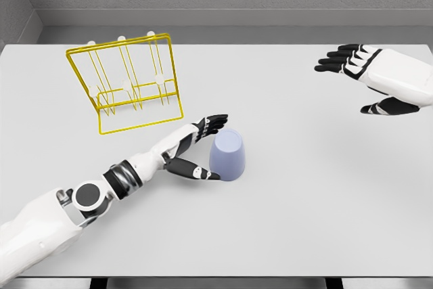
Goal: Place the cup on the cup holder with both arms
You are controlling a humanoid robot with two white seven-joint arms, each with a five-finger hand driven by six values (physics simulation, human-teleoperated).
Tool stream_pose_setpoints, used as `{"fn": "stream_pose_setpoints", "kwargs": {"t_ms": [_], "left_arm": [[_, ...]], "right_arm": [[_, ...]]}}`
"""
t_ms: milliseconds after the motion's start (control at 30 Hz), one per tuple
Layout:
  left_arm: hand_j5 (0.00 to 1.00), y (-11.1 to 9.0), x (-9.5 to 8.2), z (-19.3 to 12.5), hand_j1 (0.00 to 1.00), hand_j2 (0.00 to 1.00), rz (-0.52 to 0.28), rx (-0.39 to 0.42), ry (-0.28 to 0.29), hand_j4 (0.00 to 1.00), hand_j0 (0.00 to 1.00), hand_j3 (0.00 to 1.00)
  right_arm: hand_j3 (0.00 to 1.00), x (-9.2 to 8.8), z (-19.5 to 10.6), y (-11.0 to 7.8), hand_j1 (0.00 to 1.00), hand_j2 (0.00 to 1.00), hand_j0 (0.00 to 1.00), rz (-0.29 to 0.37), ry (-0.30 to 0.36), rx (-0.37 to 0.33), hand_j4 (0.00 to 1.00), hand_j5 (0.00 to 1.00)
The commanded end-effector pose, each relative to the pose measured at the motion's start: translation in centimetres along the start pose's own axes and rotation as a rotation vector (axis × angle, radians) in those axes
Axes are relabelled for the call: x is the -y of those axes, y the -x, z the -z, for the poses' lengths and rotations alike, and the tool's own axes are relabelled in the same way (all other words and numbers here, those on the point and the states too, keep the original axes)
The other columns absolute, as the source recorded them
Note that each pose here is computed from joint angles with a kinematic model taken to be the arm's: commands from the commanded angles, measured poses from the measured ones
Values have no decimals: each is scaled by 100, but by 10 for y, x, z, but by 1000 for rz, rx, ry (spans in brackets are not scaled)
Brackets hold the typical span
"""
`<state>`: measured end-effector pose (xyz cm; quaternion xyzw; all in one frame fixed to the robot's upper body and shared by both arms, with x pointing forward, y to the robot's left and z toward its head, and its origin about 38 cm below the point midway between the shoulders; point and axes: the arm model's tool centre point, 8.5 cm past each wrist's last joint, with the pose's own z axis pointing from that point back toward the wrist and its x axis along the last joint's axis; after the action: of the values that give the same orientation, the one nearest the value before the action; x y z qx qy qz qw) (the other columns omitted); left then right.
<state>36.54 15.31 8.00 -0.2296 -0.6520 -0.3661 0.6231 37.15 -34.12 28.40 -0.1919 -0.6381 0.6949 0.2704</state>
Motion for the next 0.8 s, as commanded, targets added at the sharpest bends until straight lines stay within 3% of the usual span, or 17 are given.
{"fn": "stream_pose_setpoints", "kwargs": {"t_ms": [0,767], "left_arm": [[100,0,1,1,100,100,-3,0,1,100,100,100],[100,-2,19,16,100,100,-23,14,29,100,100,100]], "right_arm": [[100,1,0,0,100,100,100,6,4,0,100,100],[100,1,0,0,100,100,100,6,4,0,100,100]]}}
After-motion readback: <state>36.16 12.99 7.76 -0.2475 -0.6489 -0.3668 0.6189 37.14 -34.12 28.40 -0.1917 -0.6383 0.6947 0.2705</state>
